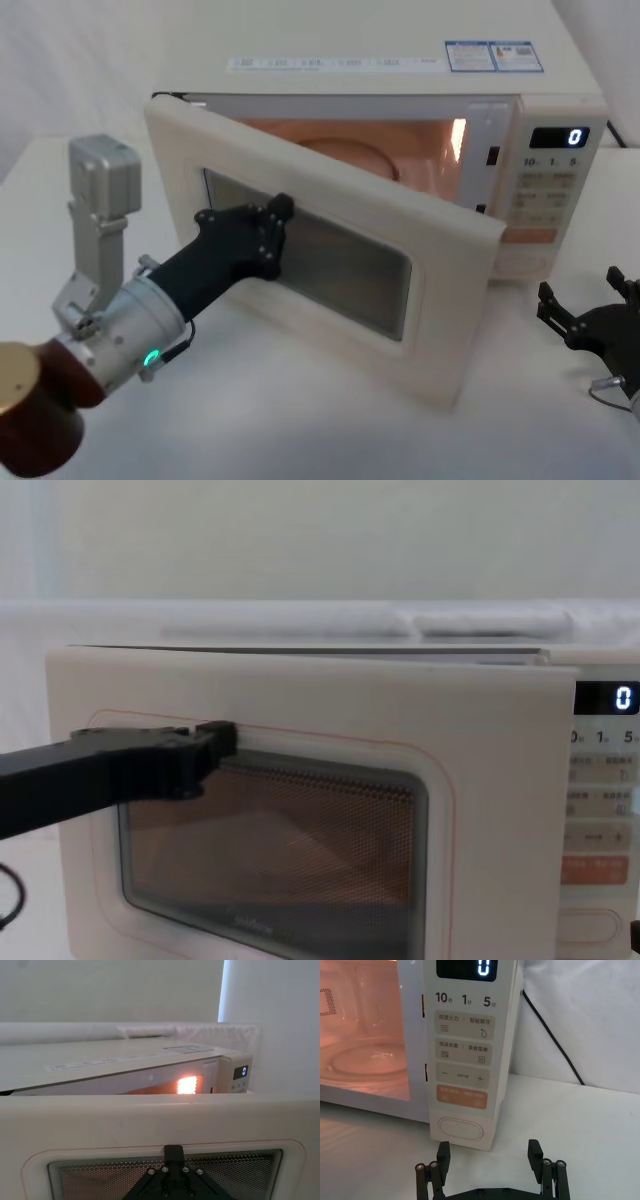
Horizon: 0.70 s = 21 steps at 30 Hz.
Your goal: Press the button to open the microwave door with one hand; close the microwave door with the other hand.
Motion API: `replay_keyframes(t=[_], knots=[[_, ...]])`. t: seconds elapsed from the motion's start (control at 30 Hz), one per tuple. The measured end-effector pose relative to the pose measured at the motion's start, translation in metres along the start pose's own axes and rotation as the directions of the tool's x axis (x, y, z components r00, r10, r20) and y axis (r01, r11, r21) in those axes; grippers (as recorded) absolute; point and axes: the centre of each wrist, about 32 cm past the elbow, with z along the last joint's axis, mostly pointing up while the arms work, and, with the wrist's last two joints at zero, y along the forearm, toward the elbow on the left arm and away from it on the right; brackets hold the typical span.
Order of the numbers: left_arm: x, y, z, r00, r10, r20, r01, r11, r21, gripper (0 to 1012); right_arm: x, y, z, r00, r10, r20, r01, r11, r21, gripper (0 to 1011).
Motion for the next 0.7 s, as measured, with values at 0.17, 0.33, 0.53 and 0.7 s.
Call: replay_keyframes(t=[0.17,0.33,0.53,0.7], knots=[[-0.0023,-0.013,0.002,0.9999,0.014,-0.005,-0.014,0.9998,-0.014,0,0.0,0.0,0.0,1.0,0.0,0.0,0.0,1.0,0.0,1002],[-0.0045,-0.027,0.004,0.9987,0.05,-0.011,-0.051,0.998,-0.039,0,0.0,0.0,0.0,1.0,0.0,0.0,0.0,1.0,0.0,1002],[-0.0046,-0.039,0.005,0.9972,0.071,-0.025,-0.072,0.9964,-0.045,0,0.0,0.0,0.0,1.0,0.0,0.0,0.0,1.0,0.0,1002],[-0.0045,-0.047,0.005,0.9969,0.068,-0.038,-0.07,0.9969,-0.037,0,0.0,0.0,0.0,1.0,0.0,0.0,0.0,1.0,0.0,1002]])
